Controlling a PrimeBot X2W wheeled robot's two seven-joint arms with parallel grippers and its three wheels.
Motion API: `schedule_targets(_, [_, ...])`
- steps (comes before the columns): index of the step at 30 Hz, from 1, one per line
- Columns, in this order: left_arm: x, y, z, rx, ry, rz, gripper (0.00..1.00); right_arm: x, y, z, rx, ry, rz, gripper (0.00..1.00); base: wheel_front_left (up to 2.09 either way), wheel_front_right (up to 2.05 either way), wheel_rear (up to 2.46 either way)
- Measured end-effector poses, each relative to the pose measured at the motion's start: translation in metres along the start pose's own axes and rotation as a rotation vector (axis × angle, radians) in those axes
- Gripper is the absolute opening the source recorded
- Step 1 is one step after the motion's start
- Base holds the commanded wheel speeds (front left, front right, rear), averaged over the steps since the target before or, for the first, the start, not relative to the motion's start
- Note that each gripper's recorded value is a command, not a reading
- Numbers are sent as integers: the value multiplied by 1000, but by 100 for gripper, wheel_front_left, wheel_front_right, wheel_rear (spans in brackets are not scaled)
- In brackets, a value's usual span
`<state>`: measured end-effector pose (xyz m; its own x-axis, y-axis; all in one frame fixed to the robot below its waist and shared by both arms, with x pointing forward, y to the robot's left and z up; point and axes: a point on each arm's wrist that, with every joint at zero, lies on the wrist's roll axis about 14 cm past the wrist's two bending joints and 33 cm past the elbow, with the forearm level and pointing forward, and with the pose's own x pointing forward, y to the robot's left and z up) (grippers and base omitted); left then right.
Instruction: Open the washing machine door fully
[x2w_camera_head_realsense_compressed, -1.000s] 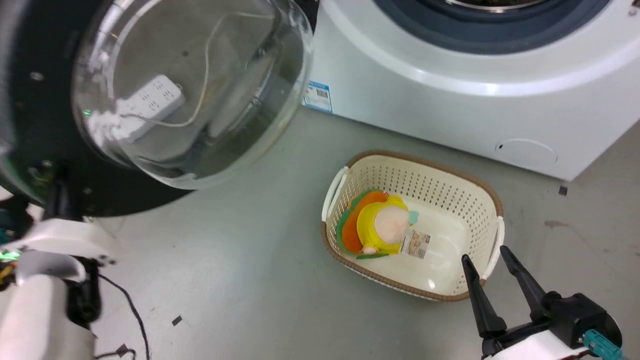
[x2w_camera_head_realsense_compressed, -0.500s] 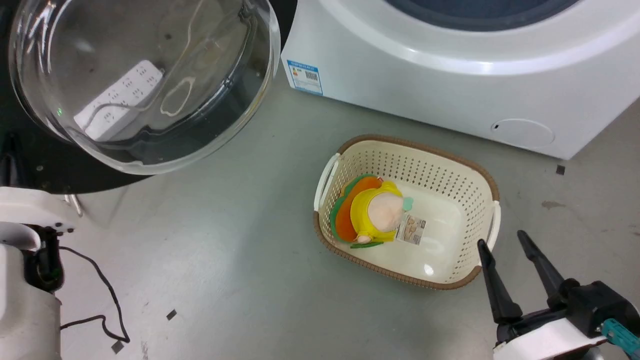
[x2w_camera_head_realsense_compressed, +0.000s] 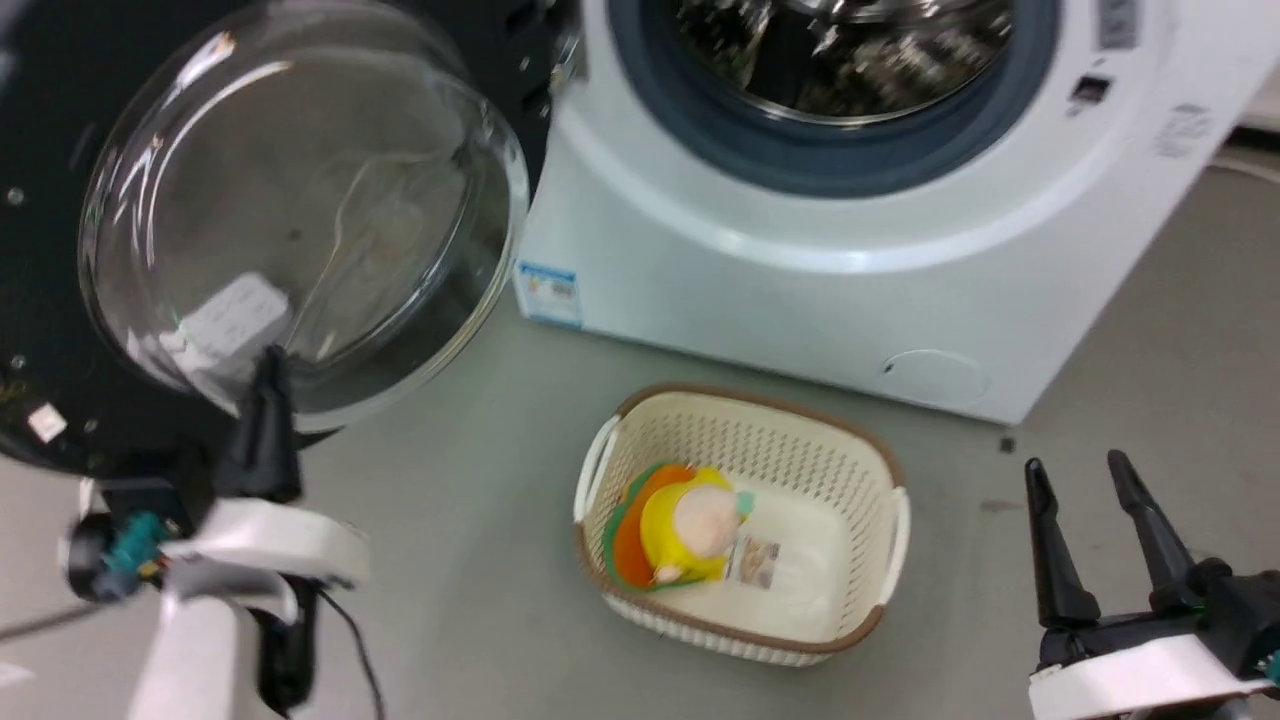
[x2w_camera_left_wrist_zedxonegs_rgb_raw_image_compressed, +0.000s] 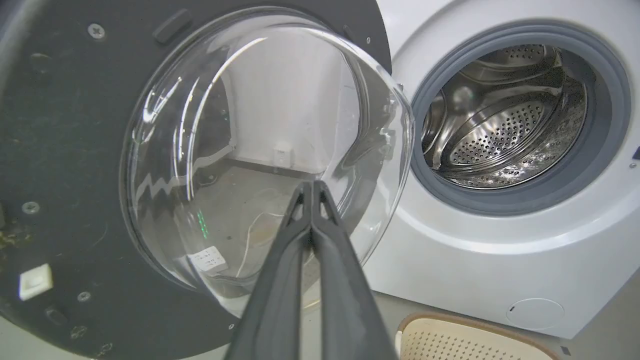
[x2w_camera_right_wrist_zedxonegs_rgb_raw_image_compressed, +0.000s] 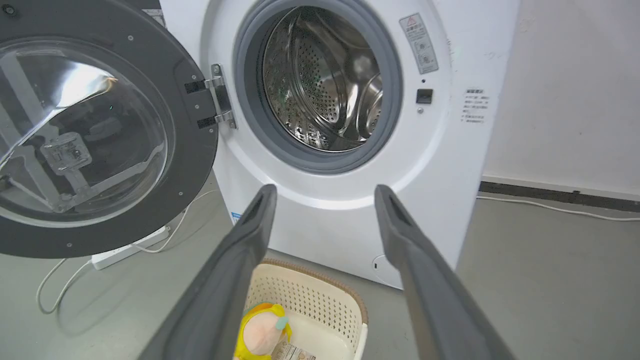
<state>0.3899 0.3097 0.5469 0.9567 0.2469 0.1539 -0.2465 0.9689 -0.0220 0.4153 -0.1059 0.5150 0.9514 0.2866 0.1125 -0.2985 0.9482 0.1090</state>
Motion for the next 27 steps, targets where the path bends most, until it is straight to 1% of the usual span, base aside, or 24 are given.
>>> schedule_targets(2, [-7, -22, 7, -40, -31, -37, 0, -7, -9, 16, -13, -44, -33, 100, 0, 0, 0])
schedule_targets(7, [-24, -68, 16, -85, -67, -129, 0, -32, -27, 41, -57, -105, -105, 100, 0, 0, 0])
schedule_targets(11, [-39, -99, 13, -95, -59, -207, 0, -55, -38, 48, -63, -122, -159, 100, 0, 0, 0])
schedule_targets(15, [-54, -127, 2, -103, -23, -284, 0, -75, -48, 49, -64, -122, -209, 100, 0, 0, 0])
schedule_targets(16, [-60, -133, -3, -109, -3, -298, 36, -80, -50, 47, -62, -117, -220, 100, 0, 0, 0])
schedule_targets(17, [-65, -137, -10, -115, 22, -310, 100, -84, -51, 45, -60, -110, -229, 100, 0, 0, 0])
schedule_targets(19, [-73, -142, -20, -114, 55, -325, 100, -91, -52, 39, -56, -93, -241, 100, 0, 0, 0])
schedule_targets(22, [-81, -146, -27, -82, 73, -335, 100, -97, -51, 29, -45, -65, -243, 100, 0, 0, 0])
schedule_targets(27, [-87, -143, -35, -66, 101, -325, 100, -96, -46, 25, -24, -56, -231, 100, 0, 0, 0])
